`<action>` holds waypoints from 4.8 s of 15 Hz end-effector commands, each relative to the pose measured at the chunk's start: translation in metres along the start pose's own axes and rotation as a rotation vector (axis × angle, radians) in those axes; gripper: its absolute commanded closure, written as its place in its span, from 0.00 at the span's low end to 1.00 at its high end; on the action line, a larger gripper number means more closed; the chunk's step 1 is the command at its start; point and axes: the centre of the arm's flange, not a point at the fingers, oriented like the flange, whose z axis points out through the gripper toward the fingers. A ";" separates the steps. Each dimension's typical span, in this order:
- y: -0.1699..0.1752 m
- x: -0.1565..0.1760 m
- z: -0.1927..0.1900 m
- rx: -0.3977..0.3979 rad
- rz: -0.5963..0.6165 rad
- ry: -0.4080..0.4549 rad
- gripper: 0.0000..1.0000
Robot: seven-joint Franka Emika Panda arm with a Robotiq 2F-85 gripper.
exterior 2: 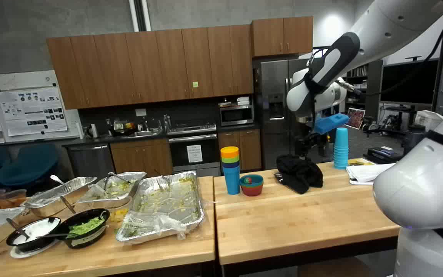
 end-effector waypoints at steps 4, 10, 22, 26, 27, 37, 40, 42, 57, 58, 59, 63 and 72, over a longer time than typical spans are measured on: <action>0.000 0.000 0.000 0.000 0.000 0.000 0.00; 0.000 0.000 0.000 0.000 0.000 0.000 0.00; 0.086 0.020 -0.009 0.154 0.289 0.030 0.00; 0.135 0.041 -0.029 0.217 0.297 0.103 0.00; 0.148 0.047 -0.035 0.218 0.306 0.118 0.00; 0.230 0.077 -0.060 0.113 0.416 0.176 0.00; 0.227 0.078 -0.056 0.116 0.412 0.168 0.00; 0.227 0.077 -0.057 0.115 0.412 0.171 0.00; 0.227 0.077 -0.057 0.115 0.412 0.170 0.00; 0.227 0.077 -0.057 0.115 0.412 0.170 0.00; 0.227 0.077 -0.057 0.115 0.412 0.170 0.00; 0.227 0.077 -0.057 0.115 0.412 0.170 0.00; 0.306 0.088 -0.039 0.061 0.358 0.225 0.00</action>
